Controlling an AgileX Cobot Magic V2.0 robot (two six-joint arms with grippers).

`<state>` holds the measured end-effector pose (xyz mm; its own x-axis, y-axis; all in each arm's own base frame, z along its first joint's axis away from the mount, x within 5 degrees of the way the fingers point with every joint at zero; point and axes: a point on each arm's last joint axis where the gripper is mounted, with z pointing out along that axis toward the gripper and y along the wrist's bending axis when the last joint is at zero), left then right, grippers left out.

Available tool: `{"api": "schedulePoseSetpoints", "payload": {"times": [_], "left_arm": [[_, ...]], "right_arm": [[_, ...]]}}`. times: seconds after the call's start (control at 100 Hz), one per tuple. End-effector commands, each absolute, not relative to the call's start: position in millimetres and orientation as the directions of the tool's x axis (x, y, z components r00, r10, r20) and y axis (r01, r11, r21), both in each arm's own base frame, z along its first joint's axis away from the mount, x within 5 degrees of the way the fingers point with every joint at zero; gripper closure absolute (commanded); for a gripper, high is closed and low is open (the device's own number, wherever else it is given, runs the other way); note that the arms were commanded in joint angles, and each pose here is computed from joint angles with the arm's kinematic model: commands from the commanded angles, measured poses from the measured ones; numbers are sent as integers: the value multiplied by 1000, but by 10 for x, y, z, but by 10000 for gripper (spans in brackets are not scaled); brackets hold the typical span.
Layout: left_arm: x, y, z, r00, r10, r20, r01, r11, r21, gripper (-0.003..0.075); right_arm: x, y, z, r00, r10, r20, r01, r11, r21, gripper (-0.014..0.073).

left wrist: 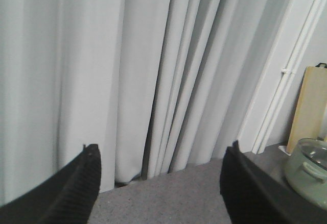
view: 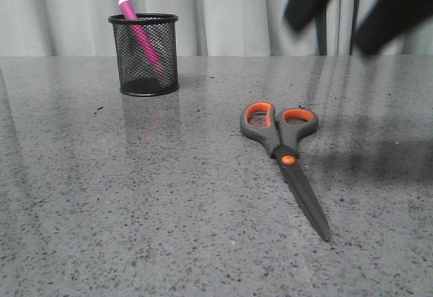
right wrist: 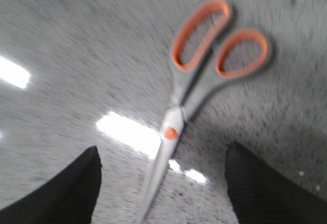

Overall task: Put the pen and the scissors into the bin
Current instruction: 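Lower the right gripper onto the orange-handled scissors near the pivot, then grasp the scissors and lift them above the mesh cup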

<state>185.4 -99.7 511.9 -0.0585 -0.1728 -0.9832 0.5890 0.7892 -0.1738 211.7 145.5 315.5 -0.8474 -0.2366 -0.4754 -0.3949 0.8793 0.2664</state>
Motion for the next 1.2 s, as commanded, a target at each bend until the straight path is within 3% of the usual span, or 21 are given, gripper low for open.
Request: {"api": "schedulePoseSetpoints", "payload": {"times": [0.0, 0.19, 0.46, 0.71, 0.78, 0.85, 1.01, 1.11, 1.19], "left_arm": [[1590, -893, 5331, 30, -226, -974, 603, 781, -163, 272], [1444, -836, 5281, 33, -226, -974, 607, 779, -160, 272], [1387, -819, 5145, -2, -228, -974, 608, 772, -182, 272], [1382, -826, 5141, -15, -236, -972, 615, 764, -195, 272], [1382, -827, 5139, -17, -235, -972, 616, 763, -195, 272], [1381, -829, 5136, -20, -232, -972, 617, 762, -195, 272], [1380, -830, 5134, -21, -231, -973, 618, 762, -195, 272], [1379, -834, 5129, -27, -227, -973, 620, 760, -194, 272], [1376, -839, 5120, -36, -220, -975, 624, 757, -194, 272]], "right_arm": [[2199, 1599, 3103, -868, -223, -443, -344, 914, 214, 134], [2328, 1831, 2860, -902, -242, -357, -331, 919, 214, 134], [2532, 1914, 2793, -901, -152, -407, -256, 942, 215, 134], [2685, 1995, 2524, -938, -203, -282, -245, 962, 122, 144], [2704, 2016, 2430, -945, -211, -252, -244, 964, 109, 194], [2710, 2029, 2338, -953, -219, -211, -242, 966, 91, 299], [2729, 2020, 2265, -948, -254, -193, -267, 962, 47, 667], [2747, 1995, 2317, -934, -273, -229, -285, 958, 20, 664], [2755, 1967, 2506, -907, -282, -312, -302, 953, 14, 665]]}}
